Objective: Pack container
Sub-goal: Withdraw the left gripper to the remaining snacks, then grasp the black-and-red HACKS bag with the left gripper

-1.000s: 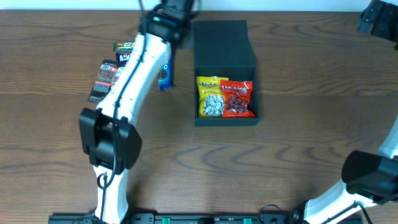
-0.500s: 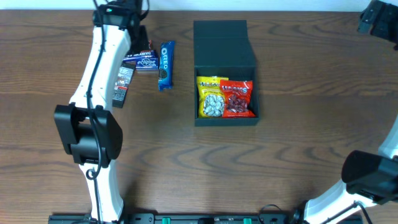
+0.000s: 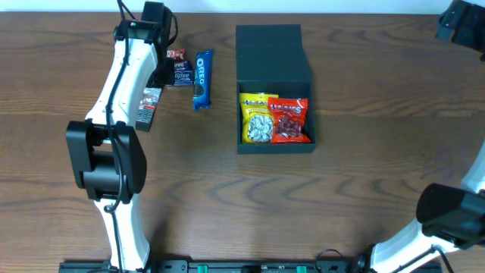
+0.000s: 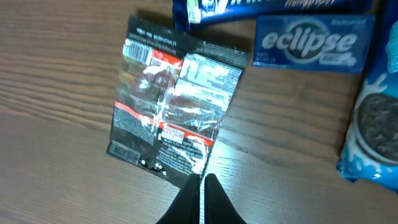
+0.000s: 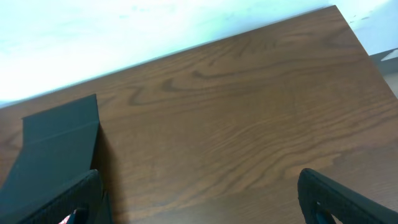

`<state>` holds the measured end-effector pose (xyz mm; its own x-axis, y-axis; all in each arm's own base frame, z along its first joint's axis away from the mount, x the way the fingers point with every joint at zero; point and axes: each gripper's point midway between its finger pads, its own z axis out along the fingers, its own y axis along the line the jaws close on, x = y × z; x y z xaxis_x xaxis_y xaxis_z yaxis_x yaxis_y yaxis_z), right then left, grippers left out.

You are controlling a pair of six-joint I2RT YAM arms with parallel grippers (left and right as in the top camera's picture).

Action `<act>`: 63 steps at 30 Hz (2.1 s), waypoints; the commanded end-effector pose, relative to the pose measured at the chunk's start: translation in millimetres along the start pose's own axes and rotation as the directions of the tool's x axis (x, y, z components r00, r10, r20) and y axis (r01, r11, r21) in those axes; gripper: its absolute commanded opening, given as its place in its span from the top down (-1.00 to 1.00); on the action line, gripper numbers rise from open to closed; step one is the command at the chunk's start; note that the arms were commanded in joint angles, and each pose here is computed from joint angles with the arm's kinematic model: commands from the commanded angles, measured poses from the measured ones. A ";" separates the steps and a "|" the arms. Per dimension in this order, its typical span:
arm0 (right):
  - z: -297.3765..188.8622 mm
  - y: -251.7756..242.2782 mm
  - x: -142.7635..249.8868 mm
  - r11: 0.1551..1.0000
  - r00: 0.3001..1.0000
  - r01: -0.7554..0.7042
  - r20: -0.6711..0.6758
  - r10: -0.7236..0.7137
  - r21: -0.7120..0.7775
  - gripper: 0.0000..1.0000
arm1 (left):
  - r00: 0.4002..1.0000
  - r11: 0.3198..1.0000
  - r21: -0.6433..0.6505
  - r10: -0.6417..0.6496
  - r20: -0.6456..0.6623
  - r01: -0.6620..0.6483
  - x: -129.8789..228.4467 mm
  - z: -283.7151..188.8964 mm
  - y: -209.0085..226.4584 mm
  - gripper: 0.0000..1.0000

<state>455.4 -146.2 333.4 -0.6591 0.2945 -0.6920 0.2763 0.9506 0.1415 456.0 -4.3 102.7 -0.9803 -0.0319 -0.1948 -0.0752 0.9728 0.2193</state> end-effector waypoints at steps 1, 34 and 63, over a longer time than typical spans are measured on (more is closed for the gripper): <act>-4.4 -4.0 -0.3 1.000 1.000 -0.016 0.006 0.016 0.006 -0.98 | 0.998 0.999 0.033 -0.021 -0.054 0.023 15.8 12.5 10.7 0.88; -4.5 -3.9 -2.1 1.000 1.000 -0.015 0.013 0.015 0.006 -0.99 | 0.977 0.985 0.016 0.167 0.132 -0.170 -1.5 71.9 2.0 -0.54; 4.9 -5.7 2.8 1.000 1.000 -0.019 -0.014 0.019 0.007 -0.98 | 0.981 0.988 -0.045 0.151 0.120 -0.147 7.5 100.4 5.6 -0.05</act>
<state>455.8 -146.4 333.9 -0.6571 0.2937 -0.6942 0.2761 0.9507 0.1409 470.2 20.6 11.6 -0.9453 0.1534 -0.2877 0.0737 0.9601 0.2699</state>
